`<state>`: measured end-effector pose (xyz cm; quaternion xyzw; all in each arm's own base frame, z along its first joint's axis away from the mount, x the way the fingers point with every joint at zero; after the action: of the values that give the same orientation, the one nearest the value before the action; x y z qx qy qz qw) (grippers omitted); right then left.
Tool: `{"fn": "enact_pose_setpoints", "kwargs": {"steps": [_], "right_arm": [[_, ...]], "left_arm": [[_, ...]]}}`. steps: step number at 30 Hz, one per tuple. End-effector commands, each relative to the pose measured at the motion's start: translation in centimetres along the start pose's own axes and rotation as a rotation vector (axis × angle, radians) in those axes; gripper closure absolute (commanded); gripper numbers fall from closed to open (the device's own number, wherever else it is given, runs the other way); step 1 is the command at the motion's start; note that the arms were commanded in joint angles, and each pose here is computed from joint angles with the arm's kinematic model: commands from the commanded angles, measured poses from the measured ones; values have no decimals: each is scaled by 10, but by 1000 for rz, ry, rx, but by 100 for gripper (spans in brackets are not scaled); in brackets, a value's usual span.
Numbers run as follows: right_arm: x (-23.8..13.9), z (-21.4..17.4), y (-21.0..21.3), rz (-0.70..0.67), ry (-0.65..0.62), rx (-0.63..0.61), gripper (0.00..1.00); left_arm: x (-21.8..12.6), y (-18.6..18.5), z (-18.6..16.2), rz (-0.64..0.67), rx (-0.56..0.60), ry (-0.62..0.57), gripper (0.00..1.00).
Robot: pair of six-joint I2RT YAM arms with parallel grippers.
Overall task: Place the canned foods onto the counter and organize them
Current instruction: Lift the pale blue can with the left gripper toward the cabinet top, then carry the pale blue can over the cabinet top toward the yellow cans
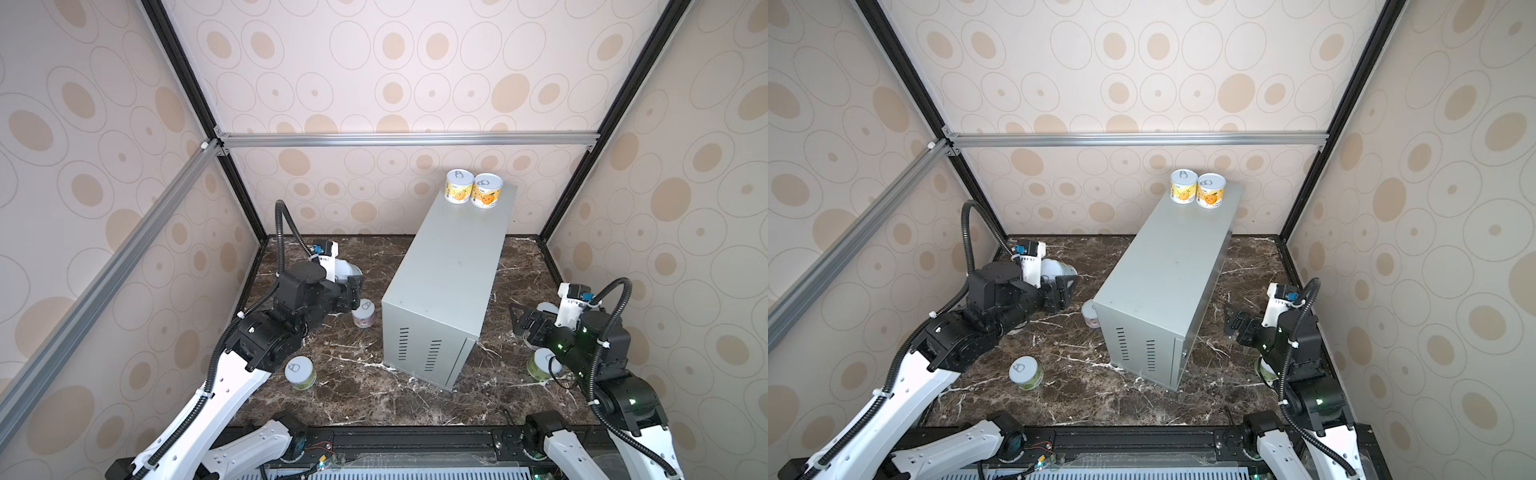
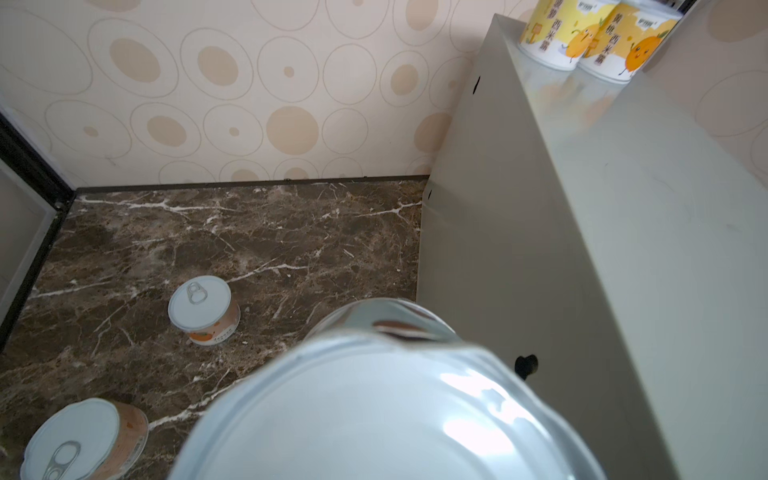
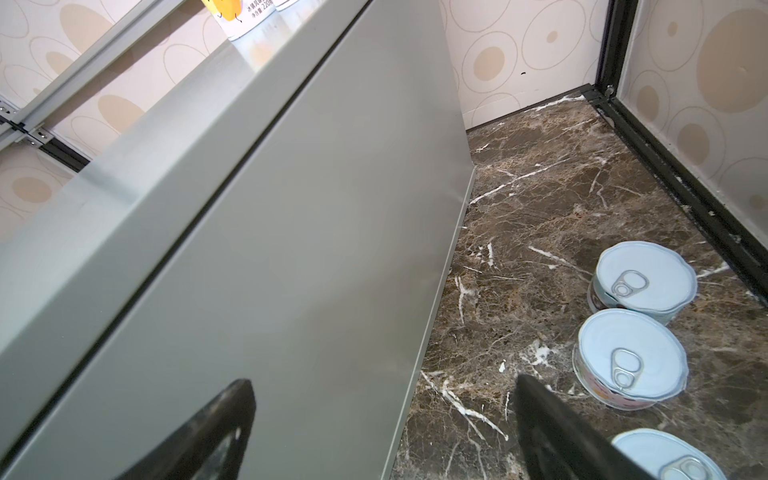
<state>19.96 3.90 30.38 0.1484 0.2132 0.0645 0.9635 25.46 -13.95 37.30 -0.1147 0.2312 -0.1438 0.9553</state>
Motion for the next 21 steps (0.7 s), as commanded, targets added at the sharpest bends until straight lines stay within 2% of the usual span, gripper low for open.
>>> {"fn": "enact_pose_setpoints", "kwargs": {"steps": [1,13,21], "right_arm": [[-6,13,8,28,-37,-39,1],[-1,15,11,46,-25,-50,1],[-2,15,11,49,-30,-56,1]], "left_arm": [[-17,-18,42,-62,27,-103,35],[5,-62,89,-169,91,-86,36],[28,-87,97,-223,128,-45,36]]}}
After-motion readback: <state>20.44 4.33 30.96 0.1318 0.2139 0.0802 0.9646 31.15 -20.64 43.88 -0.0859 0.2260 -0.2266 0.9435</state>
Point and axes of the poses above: each gripper's point midway between its finger pads, its own x axis out along the fingers, its own y axis along the line the jaws close on, z = x × y, the point moved 3 cm from there along -x, back along the fingers, and after that the axes turned 6 degrees about -x, right-handed, at the moved point
